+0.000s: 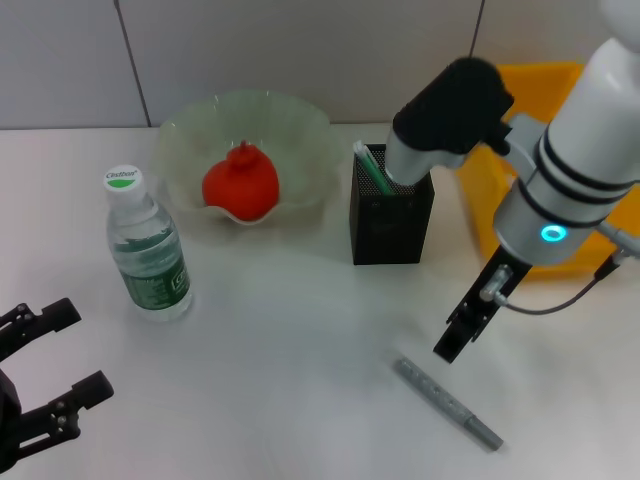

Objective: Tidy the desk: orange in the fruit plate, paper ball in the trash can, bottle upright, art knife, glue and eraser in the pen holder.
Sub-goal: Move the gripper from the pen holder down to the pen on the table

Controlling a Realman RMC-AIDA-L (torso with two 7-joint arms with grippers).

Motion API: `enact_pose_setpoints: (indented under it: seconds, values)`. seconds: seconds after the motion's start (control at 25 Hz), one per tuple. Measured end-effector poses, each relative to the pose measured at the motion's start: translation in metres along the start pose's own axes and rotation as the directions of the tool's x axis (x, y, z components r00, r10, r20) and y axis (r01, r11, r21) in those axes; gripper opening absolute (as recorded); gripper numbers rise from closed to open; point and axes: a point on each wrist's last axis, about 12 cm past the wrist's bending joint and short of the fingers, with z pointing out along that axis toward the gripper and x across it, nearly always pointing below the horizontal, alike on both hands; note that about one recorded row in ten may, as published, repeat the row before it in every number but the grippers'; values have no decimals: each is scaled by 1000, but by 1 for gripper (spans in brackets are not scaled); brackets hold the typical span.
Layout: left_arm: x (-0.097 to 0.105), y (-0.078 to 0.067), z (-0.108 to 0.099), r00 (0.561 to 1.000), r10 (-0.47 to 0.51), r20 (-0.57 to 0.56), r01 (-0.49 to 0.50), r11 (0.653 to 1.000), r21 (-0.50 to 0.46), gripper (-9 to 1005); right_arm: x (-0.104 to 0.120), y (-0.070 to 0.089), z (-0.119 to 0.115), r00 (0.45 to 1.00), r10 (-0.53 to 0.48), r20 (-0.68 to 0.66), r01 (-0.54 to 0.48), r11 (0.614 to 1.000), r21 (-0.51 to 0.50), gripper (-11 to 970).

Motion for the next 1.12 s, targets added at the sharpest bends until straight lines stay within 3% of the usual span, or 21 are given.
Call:
enact_pose_setpoints:
  seconds: [0.2, 1.0, 1.12]
  values:
    - [-1, 2, 2, 1000, 5, -2, -5, 1000, -2, 849, -3, 4, 12, 1000, 3, -2, -3, 999, -49, 718]
    - [0, 4, 4, 1000, 6, -8, -6, 1000, -10, 849, -15, 24, 37, 998, -53, -31, 52, 998, -34, 714]
    - [1, 5, 4, 1000, 5, -13, -5, 1000, -13, 849, -14, 22, 38, 999, -35, -39, 33, 999, -35, 604]
